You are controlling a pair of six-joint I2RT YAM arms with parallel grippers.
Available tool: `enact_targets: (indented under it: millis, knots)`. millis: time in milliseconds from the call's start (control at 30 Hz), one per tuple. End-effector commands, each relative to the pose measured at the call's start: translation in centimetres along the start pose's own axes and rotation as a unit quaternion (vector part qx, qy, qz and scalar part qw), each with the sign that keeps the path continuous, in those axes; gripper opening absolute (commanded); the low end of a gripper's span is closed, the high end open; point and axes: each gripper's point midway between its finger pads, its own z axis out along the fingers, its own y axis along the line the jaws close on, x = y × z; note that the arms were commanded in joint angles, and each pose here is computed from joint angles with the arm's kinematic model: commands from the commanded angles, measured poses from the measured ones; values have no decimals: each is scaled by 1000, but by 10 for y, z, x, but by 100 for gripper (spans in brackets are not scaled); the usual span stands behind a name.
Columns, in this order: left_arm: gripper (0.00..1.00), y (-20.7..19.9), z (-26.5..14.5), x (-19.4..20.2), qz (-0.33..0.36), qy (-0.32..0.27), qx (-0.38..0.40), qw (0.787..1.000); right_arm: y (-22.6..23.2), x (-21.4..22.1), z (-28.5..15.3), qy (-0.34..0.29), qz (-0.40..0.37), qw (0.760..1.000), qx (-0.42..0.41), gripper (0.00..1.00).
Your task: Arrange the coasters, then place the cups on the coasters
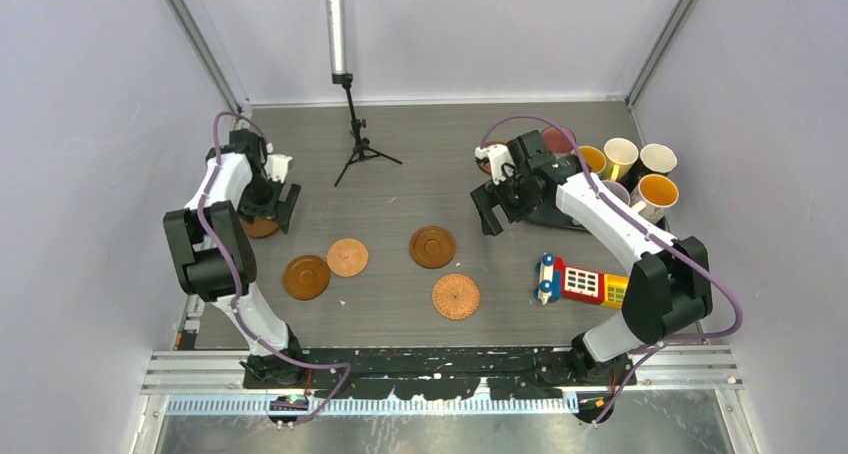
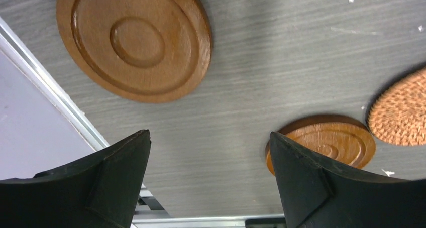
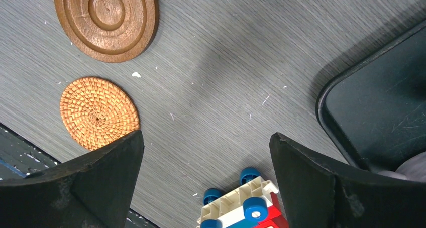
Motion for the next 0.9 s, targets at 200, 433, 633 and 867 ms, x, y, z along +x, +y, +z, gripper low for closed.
enact_targets:
  millis: [200, 433, 633, 867]
  knots:
    - [83, 19, 29, -40, -6, -29, -6, 1000, 1, -19, 6, -17, 11, 1000, -8, 100]
    - [72, 30, 49, -40, -9, -9, -27, 1000, -3, -15, 9, -10, 15, 1000, -6, 100]
    - [65, 41, 64, -44, -5, 1, -46, 999, -5, -14, 12, -5, 19, 1000, -3, 100]
    - [58, 41, 71, -62, 1, -12, -27, 1000, -7, -14, 14, -2, 24, 1000, -2, 100]
